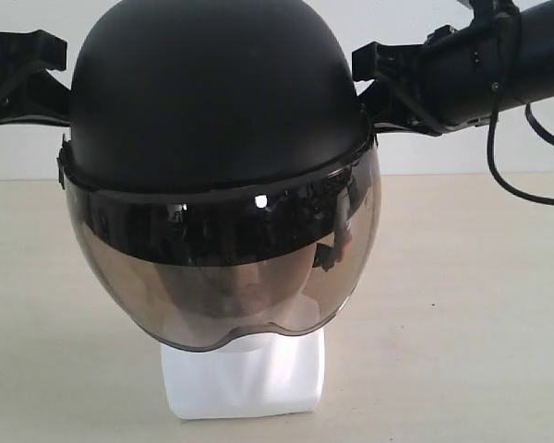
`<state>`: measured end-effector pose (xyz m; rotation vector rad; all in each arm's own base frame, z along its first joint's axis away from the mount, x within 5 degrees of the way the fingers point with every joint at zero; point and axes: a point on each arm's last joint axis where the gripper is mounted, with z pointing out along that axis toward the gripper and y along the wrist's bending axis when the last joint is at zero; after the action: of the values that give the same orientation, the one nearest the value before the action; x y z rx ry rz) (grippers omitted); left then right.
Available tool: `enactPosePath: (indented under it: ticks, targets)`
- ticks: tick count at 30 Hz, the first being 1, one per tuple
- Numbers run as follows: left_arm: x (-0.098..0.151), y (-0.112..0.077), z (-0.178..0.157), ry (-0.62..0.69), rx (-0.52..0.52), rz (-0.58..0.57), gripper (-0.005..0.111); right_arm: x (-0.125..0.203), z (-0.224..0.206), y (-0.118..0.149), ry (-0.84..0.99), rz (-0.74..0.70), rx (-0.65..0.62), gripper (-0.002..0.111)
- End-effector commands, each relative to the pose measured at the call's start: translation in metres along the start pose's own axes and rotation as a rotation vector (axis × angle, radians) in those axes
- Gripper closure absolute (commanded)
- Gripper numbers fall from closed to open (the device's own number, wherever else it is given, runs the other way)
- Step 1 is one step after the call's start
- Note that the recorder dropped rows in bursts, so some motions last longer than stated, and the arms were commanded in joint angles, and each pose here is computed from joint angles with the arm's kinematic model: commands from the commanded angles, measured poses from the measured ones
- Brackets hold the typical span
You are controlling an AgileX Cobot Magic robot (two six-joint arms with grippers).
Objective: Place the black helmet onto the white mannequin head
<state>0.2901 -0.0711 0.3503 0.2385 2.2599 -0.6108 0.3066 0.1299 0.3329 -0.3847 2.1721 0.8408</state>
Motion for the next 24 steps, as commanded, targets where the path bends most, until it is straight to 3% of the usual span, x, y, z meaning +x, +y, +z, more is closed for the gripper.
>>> enactPosePath:
  ticks: [1,7,11,17,24]
  targets:
    - [-0.013,-0.005,-0.007,-0.039,0.014,0.024,0.102,-0.004,-0.016,-0.01,-0.013,0.01,0.037,0.091]
    - [-0.014,-0.006,-0.008,-0.046,0.018,-0.036,0.102,-0.002,-0.028,-0.01,0.028,0.02,0.005,0.091]
    - [-0.015,-0.009,-0.014,-0.056,0.022,-0.041,0.102,-0.01,-0.04,-0.021,-0.05,0.07,0.071,0.091]
    - [-0.013,-0.018,-0.029,-0.053,0.047,-0.086,0.102,-0.009,-0.052,-0.034,-0.029,0.097,0.089,0.091]
    - [-0.004,-0.033,-0.06,-0.029,0.056,-0.07,0.102,-0.001,-0.057,-0.022,0.068,0.032,0.0,0.091]
